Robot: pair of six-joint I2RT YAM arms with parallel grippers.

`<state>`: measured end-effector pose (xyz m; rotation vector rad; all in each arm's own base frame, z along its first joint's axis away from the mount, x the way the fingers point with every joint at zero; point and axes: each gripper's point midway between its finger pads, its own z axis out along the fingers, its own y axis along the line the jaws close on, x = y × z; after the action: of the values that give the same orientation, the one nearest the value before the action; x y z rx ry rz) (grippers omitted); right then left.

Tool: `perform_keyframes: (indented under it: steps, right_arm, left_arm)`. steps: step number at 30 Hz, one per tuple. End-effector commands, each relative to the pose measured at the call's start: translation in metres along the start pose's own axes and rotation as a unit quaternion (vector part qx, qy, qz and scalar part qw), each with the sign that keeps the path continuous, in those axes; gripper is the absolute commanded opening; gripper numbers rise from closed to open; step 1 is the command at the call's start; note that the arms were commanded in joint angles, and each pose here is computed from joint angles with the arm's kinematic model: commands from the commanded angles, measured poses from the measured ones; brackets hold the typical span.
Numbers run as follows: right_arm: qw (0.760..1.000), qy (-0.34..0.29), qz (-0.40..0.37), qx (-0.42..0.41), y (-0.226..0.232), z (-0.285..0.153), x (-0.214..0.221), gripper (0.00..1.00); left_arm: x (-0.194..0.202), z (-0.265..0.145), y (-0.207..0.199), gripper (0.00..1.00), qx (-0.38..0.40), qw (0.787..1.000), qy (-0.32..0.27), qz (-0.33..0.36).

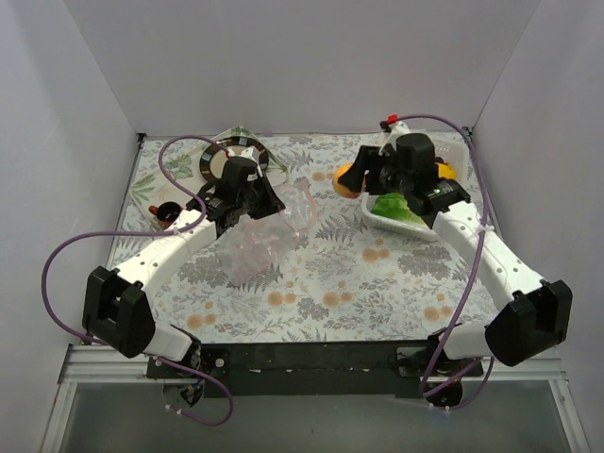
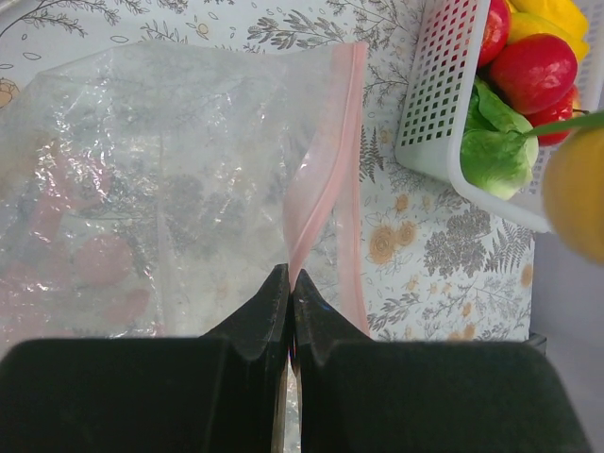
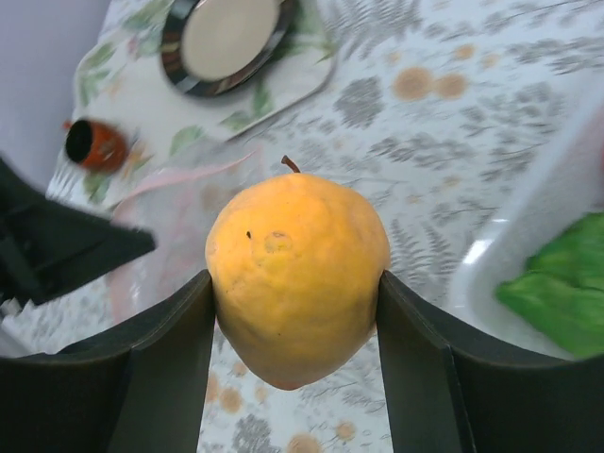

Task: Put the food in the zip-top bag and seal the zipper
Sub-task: Pick up the fake fruit from the bin, then place the fake fruit in the zipper food storage bag.

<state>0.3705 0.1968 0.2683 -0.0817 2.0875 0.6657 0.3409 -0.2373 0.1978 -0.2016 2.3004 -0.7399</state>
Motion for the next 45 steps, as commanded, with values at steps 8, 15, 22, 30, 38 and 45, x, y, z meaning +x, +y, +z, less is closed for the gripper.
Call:
perform_keyframes:
  steps: [8,15,22,30,38,45]
  right_arm:
    - [0.987,0.074,-0.002,-0.145,0.108,0.035,0.072,0.03]
    - [0.983,0.100,0.004,-0.153,0.127,0.061,0.078,0.22]
    - [0.992,0.102,-0.034,-0.070,0.117,0.069,0.084,0.78]
    - [0.992,0.071,-0.070,-0.075,0.123,0.052,0.063,0.98]
    - [0.994,0.019,-0.088,-0.061,0.124,0.017,0.023,0.99]
    - [0.993,-0.039,-0.107,0.019,0.084,-0.014,-0.037,0.99]
  left_arm:
    - [-0.019,-0.020,-0.037,0.00,0.056,0.998,-0.016,-0.003]
    - [-0.013,-0.033,-0.053,0.00,0.097,0.995,-0.005,0.005]
    - [-0.027,-0.062,-0.074,0.00,0.136,0.990,-0.032,0.004]
    - [-0.032,-0.054,-0.053,0.00,0.078,0.996,-0.048,-0.010]
    - [-0.048,-0.058,-0.048,0.00,0.061,0.994,-0.092,-0.013]
    - [-0.036,-0.028,-0.025,0.00,0.021,0.998,-0.054,-0.017]
